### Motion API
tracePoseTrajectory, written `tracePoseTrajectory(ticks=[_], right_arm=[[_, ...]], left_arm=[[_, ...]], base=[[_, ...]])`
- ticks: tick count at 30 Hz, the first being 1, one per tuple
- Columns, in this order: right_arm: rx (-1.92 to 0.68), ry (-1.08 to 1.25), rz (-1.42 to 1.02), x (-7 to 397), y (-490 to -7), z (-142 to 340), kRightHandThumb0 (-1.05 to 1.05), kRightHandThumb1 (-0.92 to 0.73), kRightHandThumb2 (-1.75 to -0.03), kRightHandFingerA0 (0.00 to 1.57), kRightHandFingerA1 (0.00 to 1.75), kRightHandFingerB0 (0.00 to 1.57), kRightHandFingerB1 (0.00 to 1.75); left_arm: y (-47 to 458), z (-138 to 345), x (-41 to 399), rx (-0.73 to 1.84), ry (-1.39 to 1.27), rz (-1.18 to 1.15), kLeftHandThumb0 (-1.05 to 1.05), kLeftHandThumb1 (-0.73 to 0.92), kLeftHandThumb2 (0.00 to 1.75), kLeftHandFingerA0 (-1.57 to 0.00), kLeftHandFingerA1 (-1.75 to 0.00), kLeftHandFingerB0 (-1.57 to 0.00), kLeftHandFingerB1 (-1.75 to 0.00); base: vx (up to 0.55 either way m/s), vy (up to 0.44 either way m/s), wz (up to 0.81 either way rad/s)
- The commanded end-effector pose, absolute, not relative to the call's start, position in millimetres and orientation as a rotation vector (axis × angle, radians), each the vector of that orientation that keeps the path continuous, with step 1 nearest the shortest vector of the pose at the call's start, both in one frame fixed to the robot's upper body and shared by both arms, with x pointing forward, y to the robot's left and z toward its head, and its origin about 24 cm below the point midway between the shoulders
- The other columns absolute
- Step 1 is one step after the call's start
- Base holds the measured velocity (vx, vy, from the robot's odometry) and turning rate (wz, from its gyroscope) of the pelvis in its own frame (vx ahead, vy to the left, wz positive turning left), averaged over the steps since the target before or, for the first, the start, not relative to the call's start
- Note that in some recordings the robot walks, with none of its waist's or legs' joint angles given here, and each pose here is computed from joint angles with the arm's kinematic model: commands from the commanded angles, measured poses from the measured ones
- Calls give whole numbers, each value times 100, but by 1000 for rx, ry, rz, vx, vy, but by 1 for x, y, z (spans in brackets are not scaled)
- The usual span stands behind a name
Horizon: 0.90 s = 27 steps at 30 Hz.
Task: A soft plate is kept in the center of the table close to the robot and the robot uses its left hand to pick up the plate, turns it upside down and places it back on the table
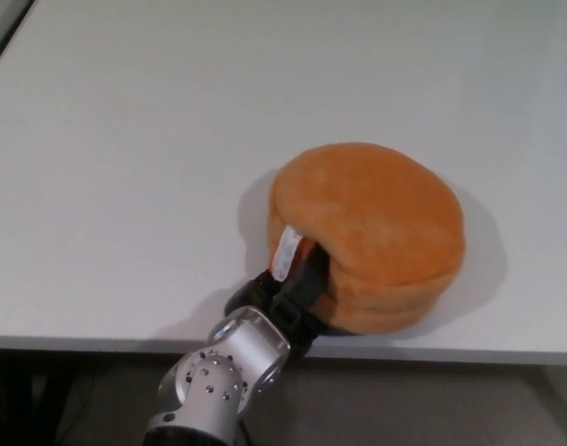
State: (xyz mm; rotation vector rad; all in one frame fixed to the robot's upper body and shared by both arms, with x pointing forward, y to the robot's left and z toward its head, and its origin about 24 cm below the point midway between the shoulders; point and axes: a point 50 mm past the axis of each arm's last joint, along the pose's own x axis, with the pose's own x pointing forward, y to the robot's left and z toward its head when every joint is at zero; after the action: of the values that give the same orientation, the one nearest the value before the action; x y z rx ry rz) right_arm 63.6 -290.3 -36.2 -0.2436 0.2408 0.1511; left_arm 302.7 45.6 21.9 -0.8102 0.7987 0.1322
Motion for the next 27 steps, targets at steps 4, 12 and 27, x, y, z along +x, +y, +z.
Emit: tracePoseTrajectory(ticks=[4,12,27], right_arm=[[-282,241,199,65,-296,-27,-68,-82,-65,53,44,30,31],[-253,232,188,65,-293,-24,-69,-83,-65,53,46,29,33],[-246,242,183,65,-292,-24,-69,-82,-66,53,45,29,33]], left_arm=[[-43,39,275,-995,999,-30,-31,63,65,-94,-175,-6,-86],[-34,40,275,-1003,793,-148,-97,68,108,-12,-28,0,-2],[-29,49,282,-1075,705,-161,-105,66,110,0,0,0,0]], base=[[0,0,0],[0,0,0],[0,0,0]])
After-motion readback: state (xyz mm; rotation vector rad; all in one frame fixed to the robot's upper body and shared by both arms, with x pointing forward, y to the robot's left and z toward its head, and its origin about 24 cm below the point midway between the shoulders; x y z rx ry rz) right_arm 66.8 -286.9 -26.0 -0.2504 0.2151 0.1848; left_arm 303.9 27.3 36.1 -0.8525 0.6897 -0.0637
